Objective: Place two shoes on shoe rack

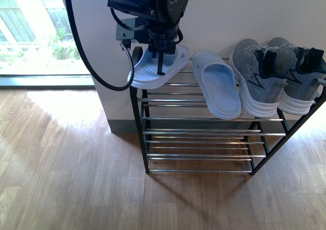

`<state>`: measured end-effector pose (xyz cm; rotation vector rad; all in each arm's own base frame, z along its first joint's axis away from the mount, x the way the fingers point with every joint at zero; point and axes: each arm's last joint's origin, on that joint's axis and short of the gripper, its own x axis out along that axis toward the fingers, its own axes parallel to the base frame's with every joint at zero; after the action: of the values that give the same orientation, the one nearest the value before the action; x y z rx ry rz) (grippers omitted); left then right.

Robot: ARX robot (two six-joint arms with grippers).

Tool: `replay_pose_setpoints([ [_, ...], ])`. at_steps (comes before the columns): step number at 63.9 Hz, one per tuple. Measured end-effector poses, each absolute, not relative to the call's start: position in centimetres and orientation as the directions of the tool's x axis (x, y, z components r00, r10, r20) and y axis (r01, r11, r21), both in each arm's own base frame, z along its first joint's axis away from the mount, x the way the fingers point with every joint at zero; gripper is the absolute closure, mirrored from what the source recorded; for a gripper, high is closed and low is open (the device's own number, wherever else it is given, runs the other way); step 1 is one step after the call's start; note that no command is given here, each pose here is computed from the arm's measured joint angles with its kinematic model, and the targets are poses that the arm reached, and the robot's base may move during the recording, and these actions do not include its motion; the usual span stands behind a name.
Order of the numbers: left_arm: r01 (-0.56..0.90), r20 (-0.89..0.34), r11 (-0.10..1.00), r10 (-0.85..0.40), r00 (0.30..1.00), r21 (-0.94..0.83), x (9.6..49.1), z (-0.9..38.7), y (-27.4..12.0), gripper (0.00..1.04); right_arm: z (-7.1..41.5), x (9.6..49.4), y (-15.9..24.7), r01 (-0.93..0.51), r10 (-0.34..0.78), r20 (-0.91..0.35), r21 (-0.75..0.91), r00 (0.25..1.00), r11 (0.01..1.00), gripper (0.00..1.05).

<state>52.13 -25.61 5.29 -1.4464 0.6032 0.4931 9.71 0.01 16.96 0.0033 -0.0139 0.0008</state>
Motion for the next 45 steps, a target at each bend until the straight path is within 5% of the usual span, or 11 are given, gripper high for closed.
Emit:
replay_pose_setpoints([
  [26, -0.672, -0.674, 0.058, -0.033, 0.738, -0.739, 54.2, 2.8, -26.4, 1.01, 17.0, 9.7, 0.0, -0.001, 0.001, 0.015, 0.003, 1.0, 1.0, 1.03],
  [45, -0.665, -0.667, 0.052, -0.044, 0.743, -0.745, 54.7, 2.7, -25.8, 0.5, 17.0, 9.7, 0.0, -0.001, 0.001, 0.015, 0.003, 1.0, 1.0, 1.03],
])
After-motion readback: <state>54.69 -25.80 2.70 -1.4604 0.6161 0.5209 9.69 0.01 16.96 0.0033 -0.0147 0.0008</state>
